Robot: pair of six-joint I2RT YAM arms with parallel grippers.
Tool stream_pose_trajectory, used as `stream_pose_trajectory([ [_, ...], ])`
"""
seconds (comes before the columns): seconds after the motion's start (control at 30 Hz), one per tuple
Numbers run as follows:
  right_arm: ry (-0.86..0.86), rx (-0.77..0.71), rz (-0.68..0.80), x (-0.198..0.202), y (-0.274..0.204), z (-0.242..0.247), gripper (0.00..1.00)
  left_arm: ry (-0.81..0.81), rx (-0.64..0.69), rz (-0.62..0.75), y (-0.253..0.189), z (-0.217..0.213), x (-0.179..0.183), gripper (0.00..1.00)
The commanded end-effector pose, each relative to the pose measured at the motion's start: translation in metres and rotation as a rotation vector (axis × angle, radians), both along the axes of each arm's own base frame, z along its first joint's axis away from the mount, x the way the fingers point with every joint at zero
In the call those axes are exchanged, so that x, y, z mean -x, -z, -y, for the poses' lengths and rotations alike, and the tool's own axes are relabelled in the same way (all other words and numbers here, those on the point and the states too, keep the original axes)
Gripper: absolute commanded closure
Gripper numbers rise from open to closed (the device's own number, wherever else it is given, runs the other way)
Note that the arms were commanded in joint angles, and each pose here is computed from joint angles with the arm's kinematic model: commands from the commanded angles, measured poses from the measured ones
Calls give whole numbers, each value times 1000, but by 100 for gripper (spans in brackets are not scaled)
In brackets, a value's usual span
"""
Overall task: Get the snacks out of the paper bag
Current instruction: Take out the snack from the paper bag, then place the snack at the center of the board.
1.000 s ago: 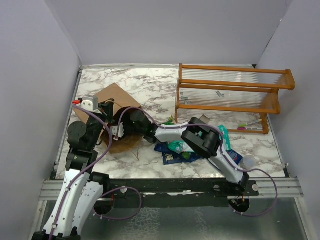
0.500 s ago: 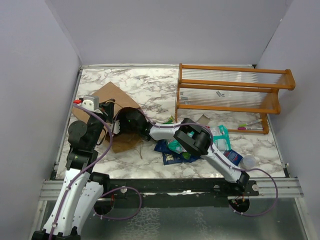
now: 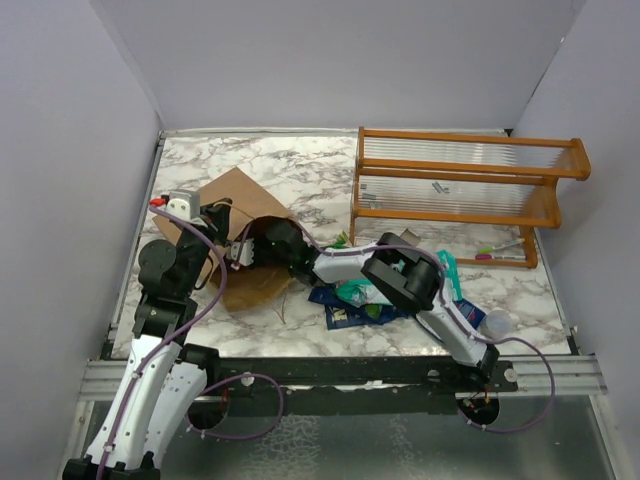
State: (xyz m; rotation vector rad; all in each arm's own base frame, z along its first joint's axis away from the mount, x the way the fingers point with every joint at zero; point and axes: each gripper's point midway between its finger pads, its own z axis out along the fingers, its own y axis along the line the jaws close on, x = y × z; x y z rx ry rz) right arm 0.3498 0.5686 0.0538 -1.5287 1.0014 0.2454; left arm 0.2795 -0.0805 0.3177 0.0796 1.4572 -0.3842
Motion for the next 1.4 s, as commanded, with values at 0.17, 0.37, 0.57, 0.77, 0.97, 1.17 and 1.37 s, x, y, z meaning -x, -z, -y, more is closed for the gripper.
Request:
stream_pose_trajectory([
  [0.17,-108,-169,-98,76,-89,30,99,-13,3,18,-4,-2,-3,100],
  [0.37,-116,-150,-168,99,-88,48,99,-3,4,12,-2,0,-5,100],
  [0.57,-152,-136,-243,123,-92,66,99,-6,8,10,-1,-1,-6,100],
  [0.77,-228,-135,-178,154,-123,110,99,-25,12,-10,3,-4,-9,100],
  [0.97,-219,-156,-81,175,-166,166,99,-66,16,-27,6,-11,-13,100],
  [1.17,58,-231,-109,154,-188,222,99,-80,16,-38,8,-14,-16,100],
  [1.37,338,-292,-250,139,-158,270,99,-83,15,-45,9,-15,-18,100],
])
